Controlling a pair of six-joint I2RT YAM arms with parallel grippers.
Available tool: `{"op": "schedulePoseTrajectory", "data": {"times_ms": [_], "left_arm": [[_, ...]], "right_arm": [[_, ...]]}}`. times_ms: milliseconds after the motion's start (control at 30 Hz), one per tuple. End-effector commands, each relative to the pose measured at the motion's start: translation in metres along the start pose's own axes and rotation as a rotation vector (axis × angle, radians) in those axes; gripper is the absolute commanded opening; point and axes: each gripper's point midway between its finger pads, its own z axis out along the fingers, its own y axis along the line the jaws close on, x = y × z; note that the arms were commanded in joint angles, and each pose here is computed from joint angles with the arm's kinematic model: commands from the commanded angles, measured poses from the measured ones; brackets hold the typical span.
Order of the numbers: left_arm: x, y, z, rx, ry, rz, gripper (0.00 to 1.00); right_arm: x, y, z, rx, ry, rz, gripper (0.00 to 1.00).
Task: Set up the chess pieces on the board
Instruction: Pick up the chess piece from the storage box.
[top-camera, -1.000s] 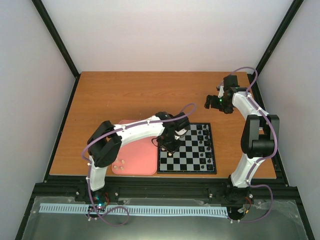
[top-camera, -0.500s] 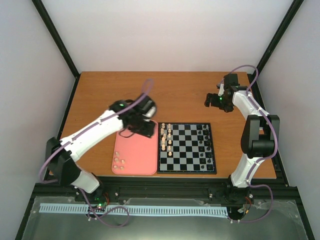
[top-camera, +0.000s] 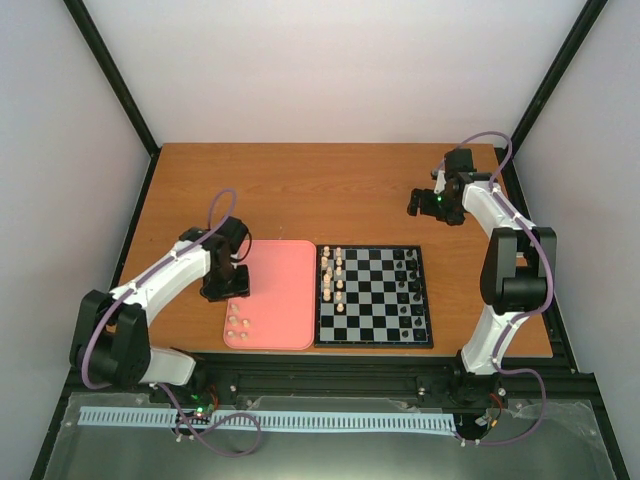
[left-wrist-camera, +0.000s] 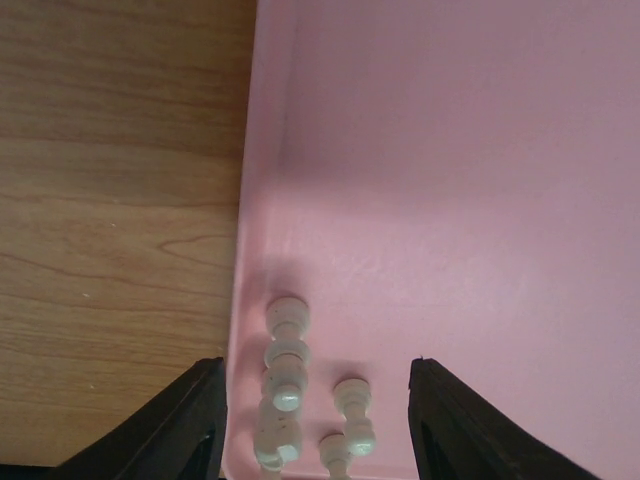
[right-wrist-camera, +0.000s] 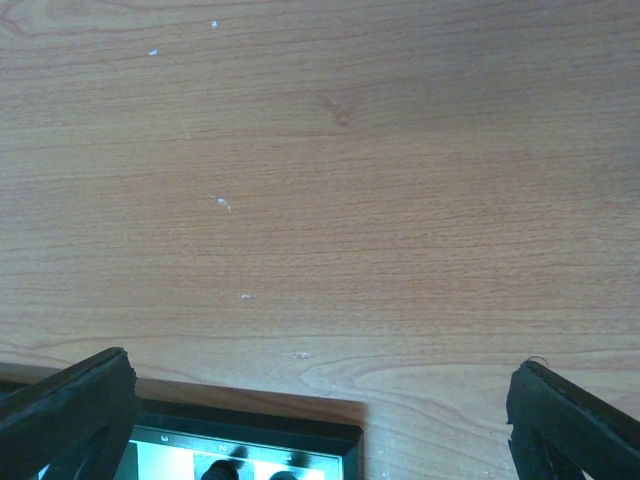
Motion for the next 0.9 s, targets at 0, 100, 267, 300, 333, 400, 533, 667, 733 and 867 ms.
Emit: {"op": "schedulePoseTrajectory", "data": {"times_ms": [0,100,267,300,333,400,533,667,733,867], "left_arm": [[0.001,-0.007,0.007,0.069,-0.007,-0.057,0.51],[0.002,-0.007,0.015,0.059,0.010,-0.062,0.49],[0.002,-0.005,0.020,0.039,0.020,-0.066,0.47],[0.003,-0.004,0.021,0.034,0.027,-0.067,0.46],[0.003,-0.003,0.022,0.031,0.031,-0.067,0.45],[0.004,-0.002,0.024,0.019,0.040,-0.069,0.44],[0.007,0.002,0.024,-0.007,0.061,-0.075,0.42],[0.008,0.004,0.023,-0.020,0.067,-0.078,0.42],[0.009,0.005,0.025,-0.024,0.072,-0.079,0.42],[0.010,0.006,0.029,-0.040,0.093,-0.078,0.34]], "right_arm": [[0.000,0.000,0.003,0.013,0.006,-0.025,1.00],[0.002,0.000,0.004,0.011,0.012,-0.023,1.00],[0.007,-0.002,0.006,0.018,0.019,-0.025,1.00],[0.007,-0.003,0.006,0.021,0.019,-0.025,1.00],[0.007,-0.003,0.006,0.023,0.019,-0.026,1.00],[0.008,-0.003,0.006,0.025,0.021,-0.027,1.00],[0.010,-0.004,0.005,0.027,0.022,-0.030,1.00],[0.010,-0.004,0.006,0.024,0.019,-0.028,1.00],[0.011,-0.003,0.007,0.020,0.020,-0.027,1.00],[0.012,-0.003,0.008,0.019,0.021,-0.029,1.00]]}}
